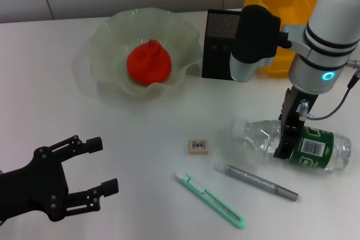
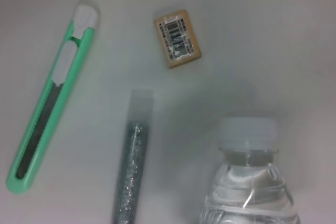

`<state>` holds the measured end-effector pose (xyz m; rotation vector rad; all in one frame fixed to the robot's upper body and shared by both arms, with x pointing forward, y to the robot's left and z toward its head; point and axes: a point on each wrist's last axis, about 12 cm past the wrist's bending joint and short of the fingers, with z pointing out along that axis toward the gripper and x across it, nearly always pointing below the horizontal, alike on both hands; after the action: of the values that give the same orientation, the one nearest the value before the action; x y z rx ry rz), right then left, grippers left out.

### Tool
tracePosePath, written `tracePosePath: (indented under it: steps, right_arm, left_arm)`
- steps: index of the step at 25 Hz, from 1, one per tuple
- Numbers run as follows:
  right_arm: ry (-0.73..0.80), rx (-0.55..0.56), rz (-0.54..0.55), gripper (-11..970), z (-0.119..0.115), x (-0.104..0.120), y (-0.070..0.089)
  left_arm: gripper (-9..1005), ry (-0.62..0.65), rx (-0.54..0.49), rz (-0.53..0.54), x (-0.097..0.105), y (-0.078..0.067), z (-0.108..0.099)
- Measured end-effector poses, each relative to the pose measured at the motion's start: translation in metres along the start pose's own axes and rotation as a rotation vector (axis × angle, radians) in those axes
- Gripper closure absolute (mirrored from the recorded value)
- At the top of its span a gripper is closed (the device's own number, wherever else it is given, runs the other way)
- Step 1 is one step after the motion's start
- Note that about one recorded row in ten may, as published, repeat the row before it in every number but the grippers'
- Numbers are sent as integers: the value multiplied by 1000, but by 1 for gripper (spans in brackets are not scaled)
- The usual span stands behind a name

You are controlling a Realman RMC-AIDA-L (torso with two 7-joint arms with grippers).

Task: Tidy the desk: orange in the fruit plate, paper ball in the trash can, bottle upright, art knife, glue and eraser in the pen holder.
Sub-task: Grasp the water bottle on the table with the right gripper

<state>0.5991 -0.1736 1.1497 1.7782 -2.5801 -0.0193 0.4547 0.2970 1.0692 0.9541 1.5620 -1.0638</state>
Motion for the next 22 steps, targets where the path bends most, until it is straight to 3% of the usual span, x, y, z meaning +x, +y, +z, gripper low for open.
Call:
tracePosePath:
  steps: [22]
  right_arm:
    - [43, 42, -17, 160, 14, -11, 7]
  left_arm:
    - [135, 3, -7, -6, 2, -2, -3]
